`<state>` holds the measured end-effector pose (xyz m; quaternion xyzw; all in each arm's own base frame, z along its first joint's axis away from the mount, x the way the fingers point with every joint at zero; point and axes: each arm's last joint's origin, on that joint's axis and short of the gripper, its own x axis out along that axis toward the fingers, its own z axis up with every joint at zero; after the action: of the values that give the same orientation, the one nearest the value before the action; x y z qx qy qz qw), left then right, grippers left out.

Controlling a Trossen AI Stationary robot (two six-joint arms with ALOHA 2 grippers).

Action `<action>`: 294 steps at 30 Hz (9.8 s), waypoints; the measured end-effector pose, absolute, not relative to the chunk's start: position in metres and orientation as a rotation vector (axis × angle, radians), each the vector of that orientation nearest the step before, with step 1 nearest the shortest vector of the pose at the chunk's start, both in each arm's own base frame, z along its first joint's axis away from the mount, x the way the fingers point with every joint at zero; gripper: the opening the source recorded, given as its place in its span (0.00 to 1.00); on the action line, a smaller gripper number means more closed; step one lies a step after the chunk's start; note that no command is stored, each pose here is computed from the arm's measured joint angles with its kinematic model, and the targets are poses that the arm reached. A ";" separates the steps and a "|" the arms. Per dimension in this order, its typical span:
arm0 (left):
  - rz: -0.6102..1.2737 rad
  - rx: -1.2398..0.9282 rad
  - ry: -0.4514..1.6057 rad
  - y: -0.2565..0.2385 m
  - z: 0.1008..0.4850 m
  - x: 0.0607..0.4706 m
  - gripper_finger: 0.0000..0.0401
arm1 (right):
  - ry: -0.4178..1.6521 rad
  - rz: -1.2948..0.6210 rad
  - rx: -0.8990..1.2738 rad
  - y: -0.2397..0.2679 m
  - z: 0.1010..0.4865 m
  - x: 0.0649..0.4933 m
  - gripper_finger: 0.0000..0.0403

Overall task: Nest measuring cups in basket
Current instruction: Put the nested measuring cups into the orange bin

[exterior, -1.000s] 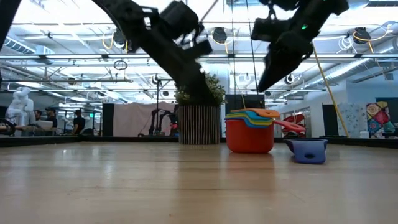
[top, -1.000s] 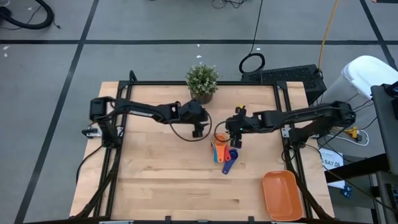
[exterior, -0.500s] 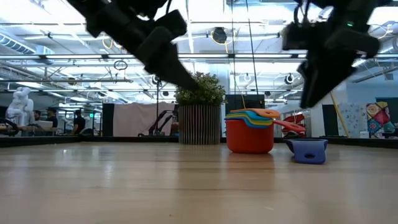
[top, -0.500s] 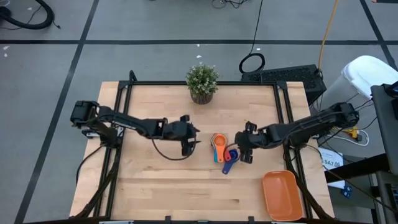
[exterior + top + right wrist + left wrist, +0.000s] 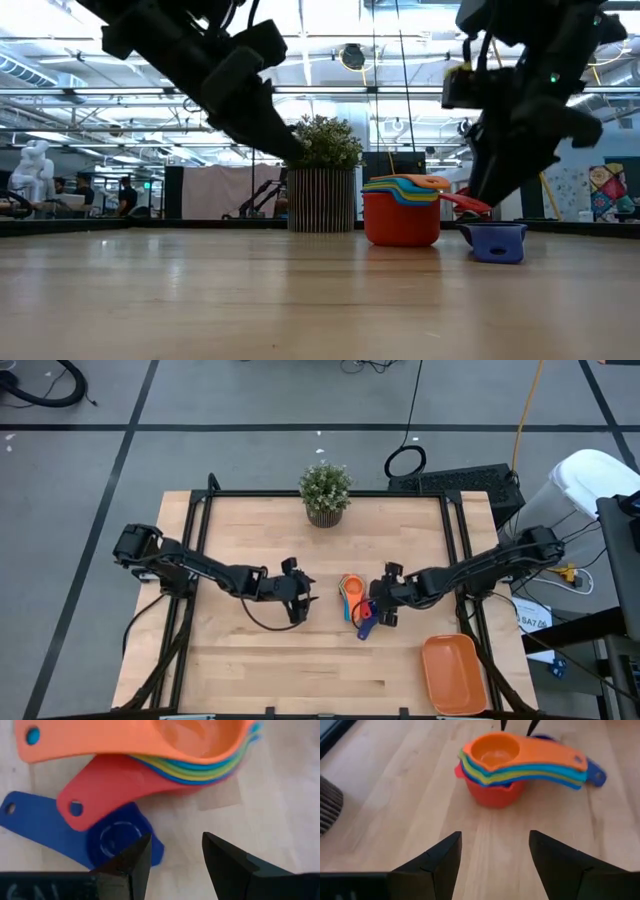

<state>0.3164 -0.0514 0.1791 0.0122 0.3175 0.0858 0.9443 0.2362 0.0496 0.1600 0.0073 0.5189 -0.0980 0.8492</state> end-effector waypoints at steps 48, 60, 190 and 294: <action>0.122 -0.048 0.689 -0.047 0.140 0.335 0.58 | 0.938 -0.023 0.114 0.066 0.162 0.256 0.00; -0.065 -0.003 0.670 -0.059 0.142 0.336 0.04 | 0.941 -0.015 0.127 0.070 0.155 0.260 0.00; 0.052 0.091 0.929 -0.011 0.150 0.357 0.22 | 0.971 -0.327 0.524 0.056 0.128 0.214 0.34; 0.304 -0.117 0.693 -0.059 0.181 0.267 0.22 | 0.924 -0.577 0.350 0.043 0.213 0.272 0.37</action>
<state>0.2675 -0.0587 0.1809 -0.0572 0.3381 0.1481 0.9276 0.2717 0.0433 0.2128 0.1656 0.4372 -0.2730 0.8407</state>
